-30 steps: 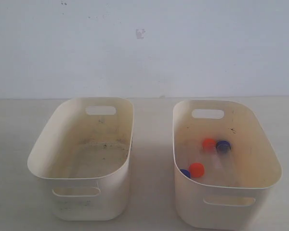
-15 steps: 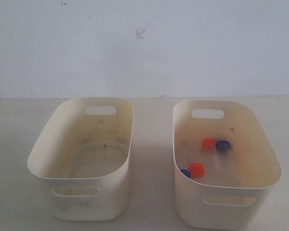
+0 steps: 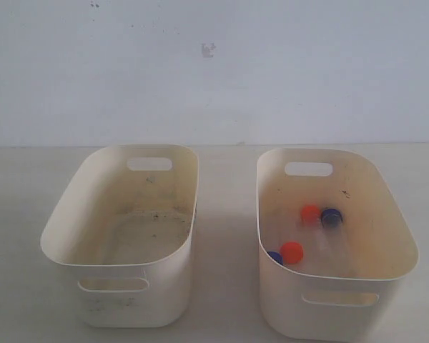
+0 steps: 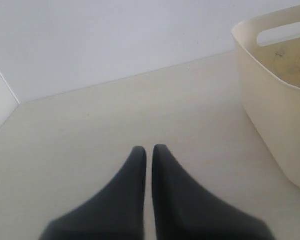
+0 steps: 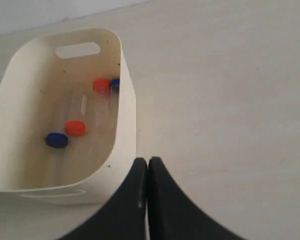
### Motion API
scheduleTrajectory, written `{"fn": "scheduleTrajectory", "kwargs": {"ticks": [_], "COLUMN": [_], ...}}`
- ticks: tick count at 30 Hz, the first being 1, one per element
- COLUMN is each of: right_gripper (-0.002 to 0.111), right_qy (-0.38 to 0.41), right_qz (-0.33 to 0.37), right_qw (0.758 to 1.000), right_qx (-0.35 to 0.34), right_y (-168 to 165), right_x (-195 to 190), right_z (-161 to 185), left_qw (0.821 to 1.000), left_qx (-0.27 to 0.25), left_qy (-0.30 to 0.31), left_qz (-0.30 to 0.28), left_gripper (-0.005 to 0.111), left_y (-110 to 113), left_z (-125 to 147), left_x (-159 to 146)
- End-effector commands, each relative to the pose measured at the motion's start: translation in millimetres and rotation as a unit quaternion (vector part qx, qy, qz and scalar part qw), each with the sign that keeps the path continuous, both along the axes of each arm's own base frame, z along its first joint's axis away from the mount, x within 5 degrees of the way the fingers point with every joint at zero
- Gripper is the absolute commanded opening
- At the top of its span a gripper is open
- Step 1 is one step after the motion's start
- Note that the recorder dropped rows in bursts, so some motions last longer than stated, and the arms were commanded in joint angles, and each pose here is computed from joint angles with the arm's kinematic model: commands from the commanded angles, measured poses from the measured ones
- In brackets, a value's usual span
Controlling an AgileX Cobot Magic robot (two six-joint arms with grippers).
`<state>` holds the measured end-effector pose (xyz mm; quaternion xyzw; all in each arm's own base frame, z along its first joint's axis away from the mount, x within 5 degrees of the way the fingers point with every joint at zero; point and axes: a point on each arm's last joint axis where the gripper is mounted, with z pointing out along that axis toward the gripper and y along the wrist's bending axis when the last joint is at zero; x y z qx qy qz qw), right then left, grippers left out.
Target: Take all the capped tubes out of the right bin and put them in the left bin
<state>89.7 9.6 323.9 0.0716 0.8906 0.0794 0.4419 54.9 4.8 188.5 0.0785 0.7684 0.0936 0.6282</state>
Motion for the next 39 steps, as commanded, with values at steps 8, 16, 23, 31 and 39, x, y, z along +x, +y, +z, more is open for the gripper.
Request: {"fn": "scheduleTrajectory", "kwargs": {"ticks": [8, 16, 23, 31, 39], "right_gripper": [0.000, 0.000, 0.000, 0.000, 0.000], "right_qy": [0.016, 0.110, 0.210, 0.327, 0.387], "right_qz": [0.175, 0.244, 0.211, 0.167, 0.111], "right_qw": [0.983, 0.962, 0.954, 0.930, 0.915], "right_qx": [-0.056, -0.052, -0.047, 0.005, -0.005], "right_y": [26, 79, 129, 155, 160], "right_x": [25, 115, 189, 226, 247], "right_z": [12, 37, 14, -39, -91], "left_qw": [1.000, 1.000, 1.000, 1.000, 1.000], "left_qx": [0.002, 0.002, 0.002, 0.002, 0.002], "left_qy": [-0.002, -0.002, -0.002, -0.002, -0.002], "left_qz": [-0.002, -0.002, -0.002, -0.002, -0.002], "left_gripper": [0.004, 0.004, 0.004, 0.004, 0.004], "left_y": [0, 0, 0, 0, 0], "left_z": [0, 0, 0, 0, 0], "left_x": [0, 0, 0, 0, 0]}}
